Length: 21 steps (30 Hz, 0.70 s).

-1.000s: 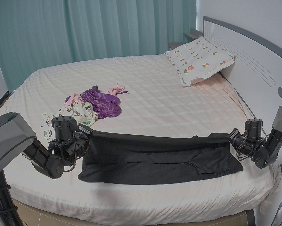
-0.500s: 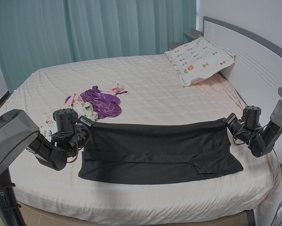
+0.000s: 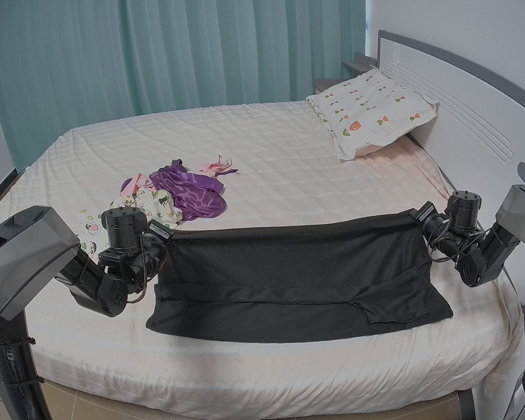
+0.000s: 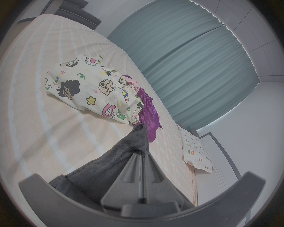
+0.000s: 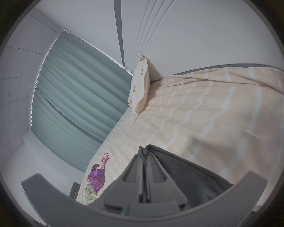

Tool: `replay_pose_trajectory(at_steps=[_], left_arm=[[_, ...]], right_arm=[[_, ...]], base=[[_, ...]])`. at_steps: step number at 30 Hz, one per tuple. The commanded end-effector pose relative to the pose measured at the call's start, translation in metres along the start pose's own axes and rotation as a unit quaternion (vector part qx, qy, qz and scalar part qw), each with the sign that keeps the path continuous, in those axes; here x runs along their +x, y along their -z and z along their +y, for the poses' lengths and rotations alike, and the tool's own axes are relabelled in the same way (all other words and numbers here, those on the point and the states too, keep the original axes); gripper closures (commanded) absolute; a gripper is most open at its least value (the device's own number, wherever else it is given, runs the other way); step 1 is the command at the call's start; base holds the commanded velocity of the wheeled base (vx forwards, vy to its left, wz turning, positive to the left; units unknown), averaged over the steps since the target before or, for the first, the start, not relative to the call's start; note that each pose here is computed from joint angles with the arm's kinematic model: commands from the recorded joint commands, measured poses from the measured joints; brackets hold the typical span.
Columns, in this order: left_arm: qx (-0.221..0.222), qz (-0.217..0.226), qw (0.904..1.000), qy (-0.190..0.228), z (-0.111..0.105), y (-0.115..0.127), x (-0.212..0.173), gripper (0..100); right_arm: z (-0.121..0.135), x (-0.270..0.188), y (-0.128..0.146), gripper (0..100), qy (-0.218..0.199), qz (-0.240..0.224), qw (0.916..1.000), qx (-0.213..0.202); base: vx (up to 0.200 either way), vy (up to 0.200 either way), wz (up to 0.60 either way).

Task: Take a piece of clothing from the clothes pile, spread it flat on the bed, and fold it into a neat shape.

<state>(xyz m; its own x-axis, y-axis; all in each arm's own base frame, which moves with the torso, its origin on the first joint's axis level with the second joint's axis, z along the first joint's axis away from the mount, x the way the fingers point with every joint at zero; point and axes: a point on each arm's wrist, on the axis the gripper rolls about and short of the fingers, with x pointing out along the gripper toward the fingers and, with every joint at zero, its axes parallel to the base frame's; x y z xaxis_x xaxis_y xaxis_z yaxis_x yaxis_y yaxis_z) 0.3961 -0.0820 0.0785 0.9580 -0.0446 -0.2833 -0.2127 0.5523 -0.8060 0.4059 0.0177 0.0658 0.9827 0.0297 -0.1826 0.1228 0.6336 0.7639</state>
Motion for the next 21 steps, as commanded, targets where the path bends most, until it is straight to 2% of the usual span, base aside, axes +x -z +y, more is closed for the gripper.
replay_pose_trajectory(at_steps=[1,13,18,21], left_arm=[[-0.003,-0.004,1.0000,-0.006,0.005,-0.004,0.000,100],[0.039,0.010,0.9989,-0.023,0.015,0.004,0.000,100],[0.101,0.036,0.9931,-0.048,0.029,0.017,-0.008,100],[0.115,0.047,0.9905,-0.058,0.035,0.022,-0.012,100]], right_arm=[[-0.001,-0.001,0.001,100,-0.006,-0.002,1.0000,0.003],[-0.024,-0.020,0.008,100,0.027,0.036,0.9990,0.001],[-0.035,-0.038,0.009,100,0.045,0.057,0.9973,-0.015],[-0.042,-0.049,0.017,100,0.055,0.078,0.9949,-0.034]], base=[[0.000,0.000,0.00],[0.000,0.000,0.00],[0.000,0.000,0.00],[0.000,0.000,0.00]])
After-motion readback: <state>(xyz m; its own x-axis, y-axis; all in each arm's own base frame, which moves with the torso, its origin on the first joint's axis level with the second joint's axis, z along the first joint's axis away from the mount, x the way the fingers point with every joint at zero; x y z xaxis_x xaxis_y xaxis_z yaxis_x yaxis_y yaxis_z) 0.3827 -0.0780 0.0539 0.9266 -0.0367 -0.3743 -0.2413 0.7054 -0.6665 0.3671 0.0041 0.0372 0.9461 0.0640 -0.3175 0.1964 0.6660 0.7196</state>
